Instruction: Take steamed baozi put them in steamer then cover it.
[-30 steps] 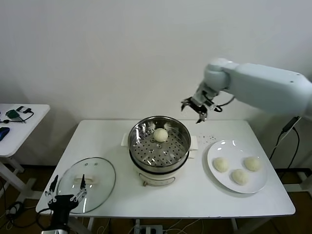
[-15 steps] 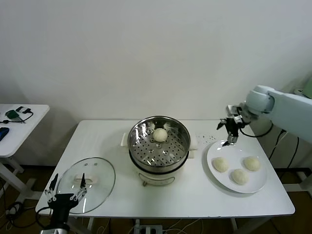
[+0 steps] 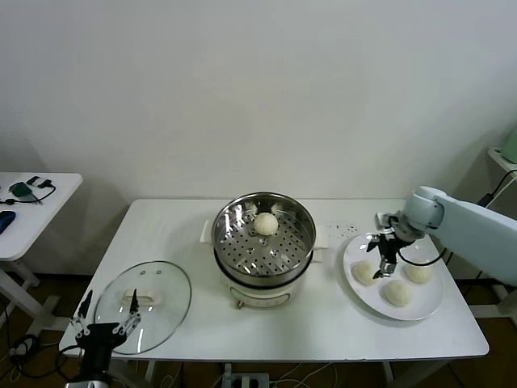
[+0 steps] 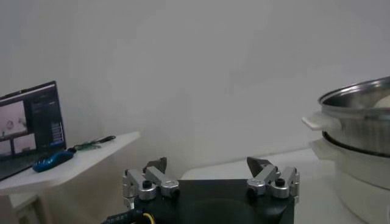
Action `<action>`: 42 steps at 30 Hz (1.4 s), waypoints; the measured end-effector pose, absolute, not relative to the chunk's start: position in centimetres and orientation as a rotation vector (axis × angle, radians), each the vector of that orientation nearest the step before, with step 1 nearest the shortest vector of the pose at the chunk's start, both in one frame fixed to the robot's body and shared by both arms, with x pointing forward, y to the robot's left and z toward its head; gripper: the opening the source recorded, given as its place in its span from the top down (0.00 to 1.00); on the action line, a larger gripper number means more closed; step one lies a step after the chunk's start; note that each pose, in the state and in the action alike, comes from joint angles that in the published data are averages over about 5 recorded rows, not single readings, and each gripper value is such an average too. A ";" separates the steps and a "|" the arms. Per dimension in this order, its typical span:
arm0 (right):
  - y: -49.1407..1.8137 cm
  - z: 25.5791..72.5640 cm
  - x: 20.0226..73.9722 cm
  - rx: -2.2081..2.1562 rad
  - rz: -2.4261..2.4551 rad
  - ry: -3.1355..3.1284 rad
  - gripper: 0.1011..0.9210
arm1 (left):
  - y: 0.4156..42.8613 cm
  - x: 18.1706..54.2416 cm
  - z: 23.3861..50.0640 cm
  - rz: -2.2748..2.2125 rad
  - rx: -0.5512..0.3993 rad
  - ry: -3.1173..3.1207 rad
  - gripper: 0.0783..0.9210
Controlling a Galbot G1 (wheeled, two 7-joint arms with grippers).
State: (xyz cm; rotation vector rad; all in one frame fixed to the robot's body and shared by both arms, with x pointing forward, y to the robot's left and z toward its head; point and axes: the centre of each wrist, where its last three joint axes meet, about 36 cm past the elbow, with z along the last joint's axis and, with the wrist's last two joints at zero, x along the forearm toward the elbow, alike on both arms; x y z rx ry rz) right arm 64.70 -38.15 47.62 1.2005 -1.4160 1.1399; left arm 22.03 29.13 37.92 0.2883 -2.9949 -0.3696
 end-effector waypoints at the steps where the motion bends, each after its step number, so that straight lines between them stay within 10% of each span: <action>1: -38.1 47.3 64.8 1.199 1.138 -1.414 0.12 | 29.1 22.0 37.9 -0.370 0.289 -2.994 0.12; 29: -38.4 45.2 65.4 1.189 1.115 -1.400 0.32 | 29.1 21.8 37.6 -0.375 0.292 -2.988 0.12; 42: -37.6 55.2 68.0 1.214 1.173 -1.501 0.31 | 28.7 21.4 37.9 -0.367 0.273 -2.994 0.12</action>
